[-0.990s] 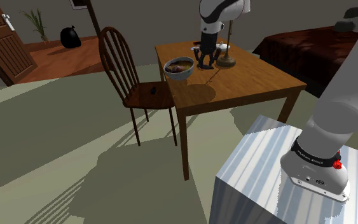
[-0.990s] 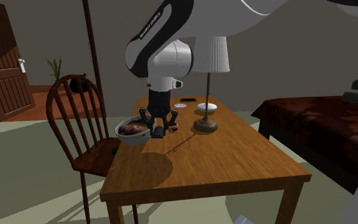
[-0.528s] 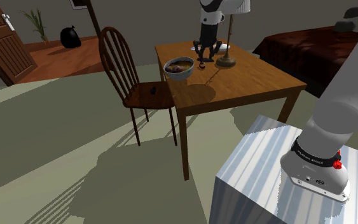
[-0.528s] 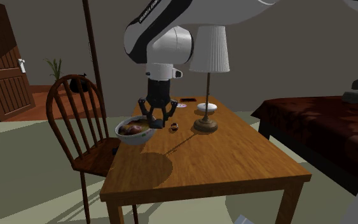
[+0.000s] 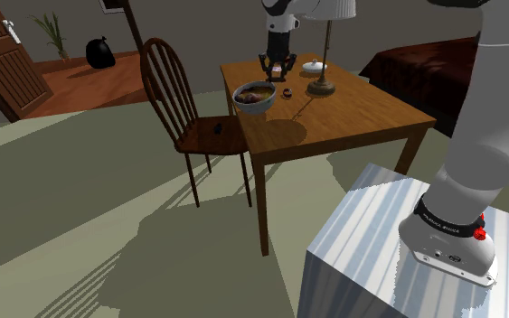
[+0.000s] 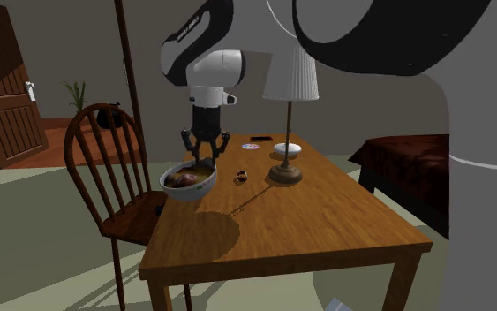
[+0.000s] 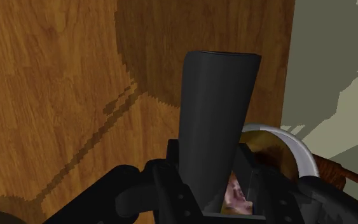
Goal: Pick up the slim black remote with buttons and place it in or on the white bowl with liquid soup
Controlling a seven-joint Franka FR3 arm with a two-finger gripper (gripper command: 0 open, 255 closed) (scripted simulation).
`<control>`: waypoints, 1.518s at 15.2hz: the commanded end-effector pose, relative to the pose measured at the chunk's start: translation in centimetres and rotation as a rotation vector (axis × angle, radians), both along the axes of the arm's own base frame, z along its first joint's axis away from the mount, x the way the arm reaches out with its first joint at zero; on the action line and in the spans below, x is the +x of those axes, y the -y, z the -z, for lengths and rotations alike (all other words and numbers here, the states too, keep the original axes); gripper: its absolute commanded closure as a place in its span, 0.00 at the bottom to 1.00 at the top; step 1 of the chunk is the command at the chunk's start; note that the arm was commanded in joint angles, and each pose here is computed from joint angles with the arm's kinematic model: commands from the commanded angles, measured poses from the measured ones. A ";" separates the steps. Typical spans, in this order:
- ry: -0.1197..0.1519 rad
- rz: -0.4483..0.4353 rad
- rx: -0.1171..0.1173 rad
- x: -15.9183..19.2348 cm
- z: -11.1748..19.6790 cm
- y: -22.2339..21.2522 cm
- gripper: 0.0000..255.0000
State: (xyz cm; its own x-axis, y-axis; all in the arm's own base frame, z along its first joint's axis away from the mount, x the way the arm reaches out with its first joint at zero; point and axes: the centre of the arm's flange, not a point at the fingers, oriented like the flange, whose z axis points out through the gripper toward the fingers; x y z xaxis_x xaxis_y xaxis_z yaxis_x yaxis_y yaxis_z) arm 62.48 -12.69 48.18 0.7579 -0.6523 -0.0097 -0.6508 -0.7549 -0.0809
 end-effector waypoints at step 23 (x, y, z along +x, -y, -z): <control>0.000 0.000 0.000 10.9 6.4 1.3 1.00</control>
State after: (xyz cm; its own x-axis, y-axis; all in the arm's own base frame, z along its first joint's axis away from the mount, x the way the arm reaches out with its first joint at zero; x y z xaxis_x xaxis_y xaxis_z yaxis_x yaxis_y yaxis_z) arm 73.43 -14.06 41.88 0.7577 -0.6525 -0.0081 -0.6509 -0.7548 -0.0817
